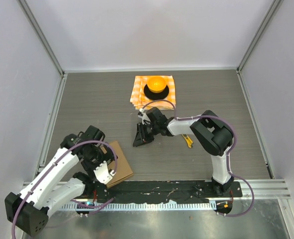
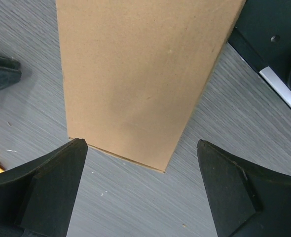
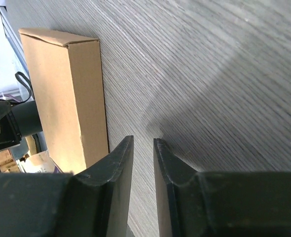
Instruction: Unpack the express box
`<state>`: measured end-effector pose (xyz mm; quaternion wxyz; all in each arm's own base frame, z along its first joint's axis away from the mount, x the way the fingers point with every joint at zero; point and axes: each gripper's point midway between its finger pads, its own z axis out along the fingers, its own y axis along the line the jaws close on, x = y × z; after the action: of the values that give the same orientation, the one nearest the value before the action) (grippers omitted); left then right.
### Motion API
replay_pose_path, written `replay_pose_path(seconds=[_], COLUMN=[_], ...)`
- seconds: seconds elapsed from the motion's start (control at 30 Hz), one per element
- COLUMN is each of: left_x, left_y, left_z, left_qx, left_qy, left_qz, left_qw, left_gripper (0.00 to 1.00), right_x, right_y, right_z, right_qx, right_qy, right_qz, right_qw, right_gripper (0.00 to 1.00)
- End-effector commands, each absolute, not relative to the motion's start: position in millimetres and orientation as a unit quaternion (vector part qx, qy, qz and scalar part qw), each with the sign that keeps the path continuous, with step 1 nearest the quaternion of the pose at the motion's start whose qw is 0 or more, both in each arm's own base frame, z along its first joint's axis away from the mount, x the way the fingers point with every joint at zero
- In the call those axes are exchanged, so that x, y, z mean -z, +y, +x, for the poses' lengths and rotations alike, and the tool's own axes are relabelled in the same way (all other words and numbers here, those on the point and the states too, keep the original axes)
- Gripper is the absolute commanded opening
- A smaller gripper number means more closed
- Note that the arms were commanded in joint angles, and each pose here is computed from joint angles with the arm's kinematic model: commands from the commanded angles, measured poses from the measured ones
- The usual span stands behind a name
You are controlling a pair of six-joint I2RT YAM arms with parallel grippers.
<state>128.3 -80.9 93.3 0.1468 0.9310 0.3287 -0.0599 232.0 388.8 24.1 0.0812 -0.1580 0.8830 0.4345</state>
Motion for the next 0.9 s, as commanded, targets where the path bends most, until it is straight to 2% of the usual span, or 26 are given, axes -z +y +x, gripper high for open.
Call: replay_pose_path(seconds=[0.0, 0.23, 0.37, 0.63, 0.73, 0.87], left_x=[-89, -88, -86, -85, -77, -61], left_y=[-67, -79, -73, -67, -77, -106], left_z=[77, 67, 60, 71, 73, 85], left_qx=[0.130, 0.148, 0.193, 0.221, 0.225, 0.199], left_qy=[0.234, 0.197, 0.184, 0.147, 0.142, 0.144], left_qz=[0.958, 0.959, 0.959, 0.963, 0.962, 0.959], left_qw=[0.102, 0.138, 0.093, 0.034, 0.058, 0.142], left_gripper=[1.00, 1.00, 1.00, 1.00, 1.00, 1.00], right_x=[-30, -41, -44, -53, -51, -48], right_y=[393, 394, 394, 381, 380, 382], right_z=[251, 271, 278, 299, 302, 303], right_qx=[-0.443, -0.482, -0.486, -0.497, -0.503, -0.515], right_qy=[0.877, 0.858, 0.856, 0.849, 0.846, 0.841], right_qz=[-0.158, -0.139, -0.136, -0.124, -0.123, -0.117], right_qw=[0.103, 0.112, 0.112, 0.125, 0.127, 0.121], right_gripper=[0.30, 0.31, 0.31, 0.33, 0.33, 0.33])
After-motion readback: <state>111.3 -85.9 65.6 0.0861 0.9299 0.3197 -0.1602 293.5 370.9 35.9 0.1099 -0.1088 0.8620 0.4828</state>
